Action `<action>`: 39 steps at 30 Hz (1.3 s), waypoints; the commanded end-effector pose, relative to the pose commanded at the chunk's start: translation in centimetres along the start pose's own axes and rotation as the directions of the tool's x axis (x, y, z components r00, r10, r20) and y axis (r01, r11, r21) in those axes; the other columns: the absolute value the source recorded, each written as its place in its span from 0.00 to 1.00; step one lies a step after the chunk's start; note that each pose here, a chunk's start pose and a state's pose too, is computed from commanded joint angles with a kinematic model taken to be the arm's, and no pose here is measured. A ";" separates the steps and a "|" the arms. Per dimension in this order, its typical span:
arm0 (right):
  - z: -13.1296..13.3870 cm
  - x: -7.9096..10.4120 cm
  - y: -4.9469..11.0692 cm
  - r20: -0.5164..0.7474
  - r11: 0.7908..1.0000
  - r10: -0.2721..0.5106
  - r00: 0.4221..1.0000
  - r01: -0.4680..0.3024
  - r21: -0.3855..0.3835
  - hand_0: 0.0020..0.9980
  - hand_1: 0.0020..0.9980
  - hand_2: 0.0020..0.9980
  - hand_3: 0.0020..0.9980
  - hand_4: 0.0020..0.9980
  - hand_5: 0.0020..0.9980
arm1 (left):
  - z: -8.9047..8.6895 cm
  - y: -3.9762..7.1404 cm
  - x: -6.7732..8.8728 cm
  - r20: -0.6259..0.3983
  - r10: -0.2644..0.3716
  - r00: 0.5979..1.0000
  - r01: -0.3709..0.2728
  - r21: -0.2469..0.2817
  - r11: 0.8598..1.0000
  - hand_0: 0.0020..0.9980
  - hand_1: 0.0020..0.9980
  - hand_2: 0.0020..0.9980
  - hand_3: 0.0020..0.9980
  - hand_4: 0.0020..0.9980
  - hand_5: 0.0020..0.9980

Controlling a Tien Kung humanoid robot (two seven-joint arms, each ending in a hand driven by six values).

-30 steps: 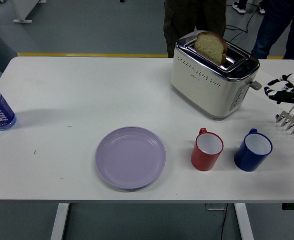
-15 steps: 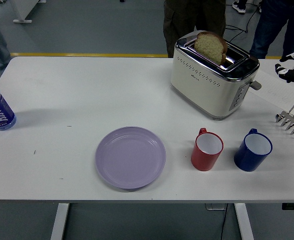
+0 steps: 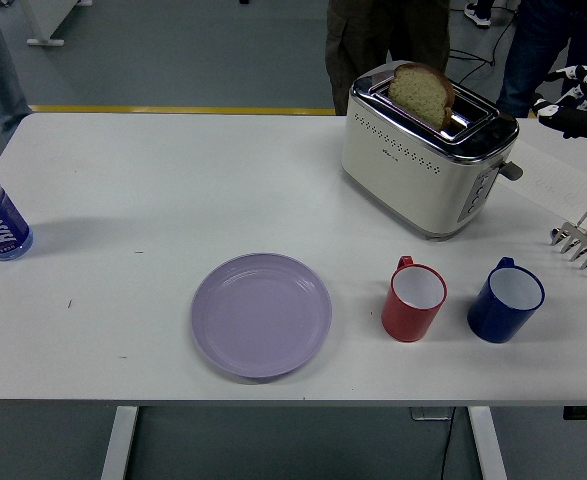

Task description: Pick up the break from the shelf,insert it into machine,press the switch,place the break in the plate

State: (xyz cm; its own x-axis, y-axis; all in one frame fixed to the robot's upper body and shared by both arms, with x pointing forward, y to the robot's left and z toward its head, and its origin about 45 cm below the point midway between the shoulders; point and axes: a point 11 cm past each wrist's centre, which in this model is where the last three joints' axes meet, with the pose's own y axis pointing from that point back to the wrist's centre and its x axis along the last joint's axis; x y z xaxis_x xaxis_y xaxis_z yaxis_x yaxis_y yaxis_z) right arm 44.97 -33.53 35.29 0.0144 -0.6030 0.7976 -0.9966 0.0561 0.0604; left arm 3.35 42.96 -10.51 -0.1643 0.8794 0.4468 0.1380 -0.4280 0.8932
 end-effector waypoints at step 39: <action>-4.9 -2.3 -3.2 0.064 0.996 -0.027 0.998 0.021 0.086 0.87 0.81 0.84 0.87 0.64 0.57 | 0.6 0.1 0.1 -0.004 0.001 1.000 -0.001 -0.012 1.000 0.64 0.50 0.47 0.55 0.35 0.82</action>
State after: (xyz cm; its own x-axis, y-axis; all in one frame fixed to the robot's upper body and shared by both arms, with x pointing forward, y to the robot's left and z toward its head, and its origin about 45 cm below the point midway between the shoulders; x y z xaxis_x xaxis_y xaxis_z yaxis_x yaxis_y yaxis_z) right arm 48.56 -28.42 36.25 0.0361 -0.6538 0.7558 -0.9993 -0.0254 0.0258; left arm 3.96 43.09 -10.41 -0.1680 0.8783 0.4477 0.1267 -0.4311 0.8934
